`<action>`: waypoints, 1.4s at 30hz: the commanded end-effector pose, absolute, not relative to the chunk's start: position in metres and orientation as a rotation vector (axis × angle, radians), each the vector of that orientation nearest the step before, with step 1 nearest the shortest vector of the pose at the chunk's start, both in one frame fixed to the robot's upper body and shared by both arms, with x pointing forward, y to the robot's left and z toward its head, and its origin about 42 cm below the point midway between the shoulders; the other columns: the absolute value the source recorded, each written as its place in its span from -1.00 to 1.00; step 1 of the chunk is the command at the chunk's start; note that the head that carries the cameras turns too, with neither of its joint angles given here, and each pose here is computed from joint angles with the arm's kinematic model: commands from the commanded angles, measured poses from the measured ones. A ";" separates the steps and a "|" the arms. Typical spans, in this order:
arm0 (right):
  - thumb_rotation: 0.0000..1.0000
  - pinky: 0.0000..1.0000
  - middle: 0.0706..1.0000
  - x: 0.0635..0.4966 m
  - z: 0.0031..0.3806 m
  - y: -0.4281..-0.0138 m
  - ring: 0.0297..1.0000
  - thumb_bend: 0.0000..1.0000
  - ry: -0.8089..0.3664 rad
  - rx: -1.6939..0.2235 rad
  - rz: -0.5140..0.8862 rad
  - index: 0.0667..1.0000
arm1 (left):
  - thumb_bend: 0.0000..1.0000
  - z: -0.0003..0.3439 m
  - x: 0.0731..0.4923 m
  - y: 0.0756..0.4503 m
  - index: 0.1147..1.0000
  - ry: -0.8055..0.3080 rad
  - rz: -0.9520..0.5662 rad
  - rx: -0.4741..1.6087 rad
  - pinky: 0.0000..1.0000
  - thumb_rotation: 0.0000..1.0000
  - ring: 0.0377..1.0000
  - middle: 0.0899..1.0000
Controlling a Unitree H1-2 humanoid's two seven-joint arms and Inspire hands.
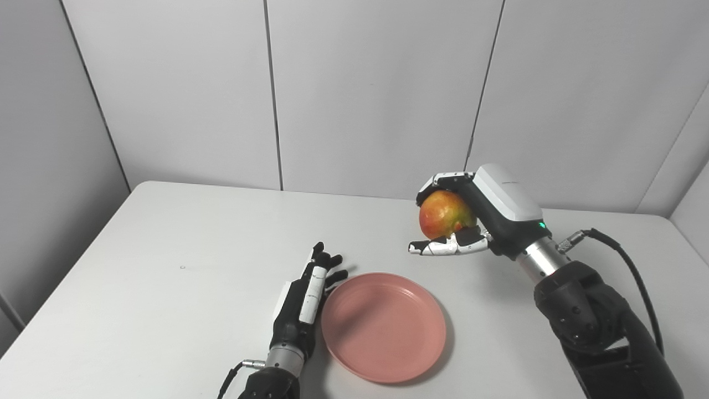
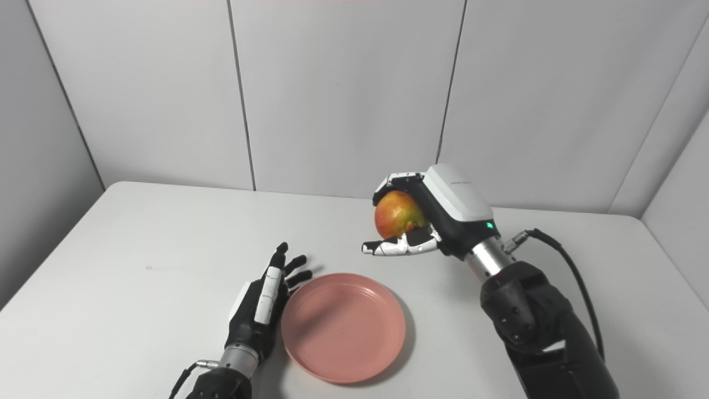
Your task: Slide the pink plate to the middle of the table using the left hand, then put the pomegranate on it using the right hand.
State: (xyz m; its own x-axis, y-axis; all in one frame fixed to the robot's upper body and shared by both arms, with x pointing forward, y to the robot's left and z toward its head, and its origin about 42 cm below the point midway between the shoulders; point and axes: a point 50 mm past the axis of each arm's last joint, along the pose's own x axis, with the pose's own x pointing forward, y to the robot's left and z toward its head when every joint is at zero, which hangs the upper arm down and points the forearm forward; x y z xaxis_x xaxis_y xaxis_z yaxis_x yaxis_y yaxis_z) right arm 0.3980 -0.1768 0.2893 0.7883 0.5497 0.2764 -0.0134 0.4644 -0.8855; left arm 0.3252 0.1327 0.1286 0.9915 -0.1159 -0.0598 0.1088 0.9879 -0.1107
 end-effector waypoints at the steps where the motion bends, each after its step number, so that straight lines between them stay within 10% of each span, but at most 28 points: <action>1: -0.32 -0.52 -0.37 0.394 0.307 -0.167 -0.45 0.04 -0.660 -1.033 0.369 -0.27 | 0.87 0.144 0.332 0.123 1.00 0.000 -0.126 -0.122 0.61 0.92 0.64 0.75; 42: -0.48 -0.34 -0.16 0.401 0.228 -0.097 -0.25 -0.03 -0.531 -1.285 0.691 0.06 | 0.90 0.146 0.341 0.124 1.00 -0.005 -0.117 -0.118 0.60 0.95 0.63 0.74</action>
State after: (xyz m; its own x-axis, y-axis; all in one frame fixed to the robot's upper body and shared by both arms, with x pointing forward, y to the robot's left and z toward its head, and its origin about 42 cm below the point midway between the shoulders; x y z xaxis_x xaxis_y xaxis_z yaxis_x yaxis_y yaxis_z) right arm 0.3906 -0.1039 0.2010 0.7075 0.7013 -0.0869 -0.2404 0.1232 -0.9628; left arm 0.3306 0.1303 0.1289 0.9914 -0.1153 -0.0623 0.1081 0.9883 -0.1080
